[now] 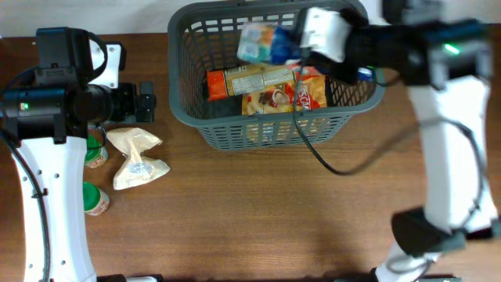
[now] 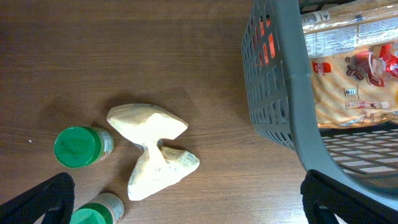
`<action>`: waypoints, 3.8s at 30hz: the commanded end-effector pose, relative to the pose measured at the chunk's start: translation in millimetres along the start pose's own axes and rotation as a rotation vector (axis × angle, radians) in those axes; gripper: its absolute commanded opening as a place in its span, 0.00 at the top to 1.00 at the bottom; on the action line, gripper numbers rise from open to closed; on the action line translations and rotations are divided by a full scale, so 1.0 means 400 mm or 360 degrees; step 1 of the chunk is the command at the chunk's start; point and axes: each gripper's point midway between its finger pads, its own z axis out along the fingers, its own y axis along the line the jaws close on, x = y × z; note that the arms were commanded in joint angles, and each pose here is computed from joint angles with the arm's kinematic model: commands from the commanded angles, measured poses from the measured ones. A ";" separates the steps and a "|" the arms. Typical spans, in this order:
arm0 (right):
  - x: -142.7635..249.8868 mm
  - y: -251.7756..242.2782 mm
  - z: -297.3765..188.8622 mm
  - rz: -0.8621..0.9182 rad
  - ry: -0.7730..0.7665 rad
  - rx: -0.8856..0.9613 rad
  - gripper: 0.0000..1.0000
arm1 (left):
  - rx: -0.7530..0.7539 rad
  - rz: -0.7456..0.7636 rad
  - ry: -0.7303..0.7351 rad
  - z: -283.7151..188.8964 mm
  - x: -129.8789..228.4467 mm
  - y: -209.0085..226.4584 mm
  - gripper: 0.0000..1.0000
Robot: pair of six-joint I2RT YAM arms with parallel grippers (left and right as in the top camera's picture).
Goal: Pack container
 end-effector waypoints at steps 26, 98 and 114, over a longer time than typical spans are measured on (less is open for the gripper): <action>0.076 -0.098 0.165 0.0584 0.0400 0.0277 0.08 | 0.0008 0.0008 0.0004 0.001 0.002 0.000 0.01; 0.744 -0.014 -0.386 0.2657 0.0512 0.0938 0.01 | -0.0203 -0.0413 0.1280 0.581 0.335 0.210 0.02; 0.744 -0.014 -0.386 0.2657 0.0512 0.0938 0.01 | -0.0107 -0.0425 0.1294 0.677 0.355 0.189 0.98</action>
